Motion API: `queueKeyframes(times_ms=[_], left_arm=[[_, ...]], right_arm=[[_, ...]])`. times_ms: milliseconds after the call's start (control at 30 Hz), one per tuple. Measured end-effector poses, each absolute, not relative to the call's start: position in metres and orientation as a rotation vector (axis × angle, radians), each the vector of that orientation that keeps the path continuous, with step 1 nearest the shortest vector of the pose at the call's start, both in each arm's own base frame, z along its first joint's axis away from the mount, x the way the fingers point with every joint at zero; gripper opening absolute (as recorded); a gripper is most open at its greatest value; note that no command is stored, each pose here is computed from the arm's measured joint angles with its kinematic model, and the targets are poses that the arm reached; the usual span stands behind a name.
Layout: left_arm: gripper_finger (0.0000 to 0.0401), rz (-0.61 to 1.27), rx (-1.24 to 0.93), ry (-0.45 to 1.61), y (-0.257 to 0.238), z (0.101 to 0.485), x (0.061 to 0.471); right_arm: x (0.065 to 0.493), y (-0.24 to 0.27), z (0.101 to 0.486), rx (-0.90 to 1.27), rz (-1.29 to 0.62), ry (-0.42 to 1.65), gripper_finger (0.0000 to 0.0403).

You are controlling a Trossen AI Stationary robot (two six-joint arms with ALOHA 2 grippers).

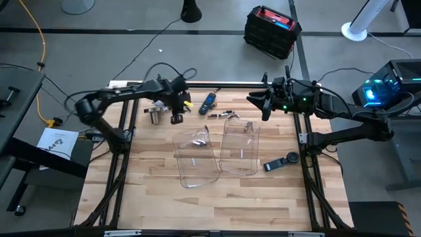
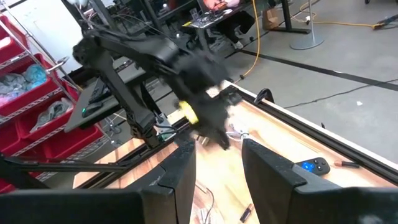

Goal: Sort batteries
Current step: Put the silver battery into the left transparent bin, then put the black battery into the right transparent bin

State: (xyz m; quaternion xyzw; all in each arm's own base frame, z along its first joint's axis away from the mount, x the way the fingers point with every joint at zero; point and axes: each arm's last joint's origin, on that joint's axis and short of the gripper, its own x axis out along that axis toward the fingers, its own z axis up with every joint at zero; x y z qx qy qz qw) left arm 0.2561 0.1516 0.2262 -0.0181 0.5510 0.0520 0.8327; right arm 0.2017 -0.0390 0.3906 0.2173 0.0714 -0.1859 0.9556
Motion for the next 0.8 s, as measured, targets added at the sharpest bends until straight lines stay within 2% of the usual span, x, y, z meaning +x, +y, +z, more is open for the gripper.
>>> queueKeyframes(times_ms=[100, 233, 333, 433, 533, 800], left_arm=[[0.0005, -0.017, -0.112, 1.001, 0.130, 0.254, 0.254], [0.0005, -0.164, -0.059, 0.926, 0.084, 0.274, 0.259], [0.0005, -0.277, -0.005, 0.916, 0.047, 0.277, 0.269], [0.0010, -0.295, 0.082, 0.921, 0.019, 0.272, 0.280], [0.0038, -0.255, 0.142, 0.930, 0.007, 0.264, 0.291], [0.0145, -0.166, 0.058, 0.958, 0.018, 0.259, 0.297]], right_arm=[[0.202, -0.039, 0.390, 0.441, -0.378, 0.147, 0.0126], [0.202, -0.039, 0.390, 0.440, -0.377, 0.148, 0.0126], [0.202, -0.039, 0.390, 0.439, -0.377, 0.148, 0.0126], [0.202, -0.039, 0.390, 0.440, -0.377, 0.148, 0.0126], [0.202, -0.039, 0.390, 0.440, -0.377, 0.148, 0.0126], [0.202, -0.039, 0.390, 0.441, -0.376, 0.148, 0.0126]])
